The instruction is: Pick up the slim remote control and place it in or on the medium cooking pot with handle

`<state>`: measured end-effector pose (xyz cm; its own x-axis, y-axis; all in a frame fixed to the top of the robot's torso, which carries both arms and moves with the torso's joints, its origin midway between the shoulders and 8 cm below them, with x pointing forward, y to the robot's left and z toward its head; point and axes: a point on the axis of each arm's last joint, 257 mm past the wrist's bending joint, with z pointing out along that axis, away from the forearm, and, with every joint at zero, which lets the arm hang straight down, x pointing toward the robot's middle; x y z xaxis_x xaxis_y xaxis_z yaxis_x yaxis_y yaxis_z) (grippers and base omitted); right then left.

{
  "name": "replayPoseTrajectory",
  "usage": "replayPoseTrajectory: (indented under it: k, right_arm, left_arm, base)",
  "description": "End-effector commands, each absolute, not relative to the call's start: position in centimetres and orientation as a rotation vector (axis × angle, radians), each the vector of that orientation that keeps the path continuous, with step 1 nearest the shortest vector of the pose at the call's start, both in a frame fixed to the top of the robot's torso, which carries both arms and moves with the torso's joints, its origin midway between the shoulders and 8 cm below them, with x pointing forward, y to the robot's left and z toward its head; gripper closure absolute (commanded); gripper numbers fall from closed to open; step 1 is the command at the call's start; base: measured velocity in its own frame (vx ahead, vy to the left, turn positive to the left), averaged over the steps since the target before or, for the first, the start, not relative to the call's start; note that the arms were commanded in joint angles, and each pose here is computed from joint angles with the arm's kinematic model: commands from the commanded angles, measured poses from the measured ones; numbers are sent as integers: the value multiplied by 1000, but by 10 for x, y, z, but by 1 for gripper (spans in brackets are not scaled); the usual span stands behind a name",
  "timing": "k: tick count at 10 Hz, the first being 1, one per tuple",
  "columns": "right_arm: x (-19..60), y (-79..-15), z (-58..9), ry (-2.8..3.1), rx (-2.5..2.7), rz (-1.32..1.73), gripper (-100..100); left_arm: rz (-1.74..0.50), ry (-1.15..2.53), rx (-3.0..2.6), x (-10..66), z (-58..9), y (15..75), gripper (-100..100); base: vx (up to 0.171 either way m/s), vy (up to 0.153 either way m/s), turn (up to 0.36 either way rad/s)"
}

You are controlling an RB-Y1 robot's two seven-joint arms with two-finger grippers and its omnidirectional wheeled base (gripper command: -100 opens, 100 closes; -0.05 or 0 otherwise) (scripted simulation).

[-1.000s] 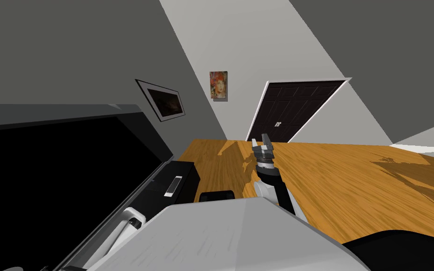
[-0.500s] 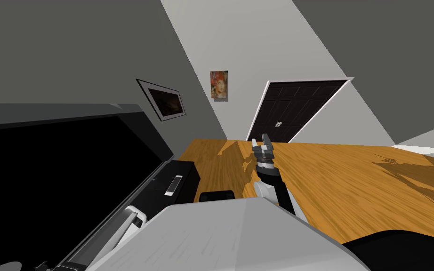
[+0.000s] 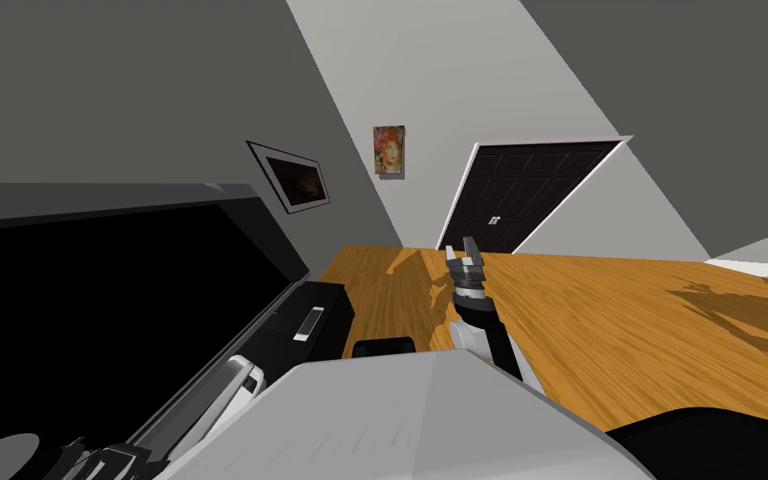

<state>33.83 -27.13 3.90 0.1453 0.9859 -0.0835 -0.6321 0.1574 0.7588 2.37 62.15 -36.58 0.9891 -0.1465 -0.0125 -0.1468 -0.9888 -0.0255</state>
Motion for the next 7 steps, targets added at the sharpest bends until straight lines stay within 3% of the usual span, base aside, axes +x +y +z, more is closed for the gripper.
replayPoseTrajectory:
  k: [1,2,7]
  right_arm:
    - [338,-271,39,674,652,1292,0]
    - [338,-271,39,674,652,1292,0]
    - [338,-271,39,675,652,1292,0]
  left_arm:
    - [17,229,-3107,24,-366,622,-100]
    - [18,228,-3108,24,-365,621,0]
    - [18,228,-3108,24,-365,621,0]
  base:
    - [-15,-9,5]
    - [0,0,0]
    - [0,0,0]
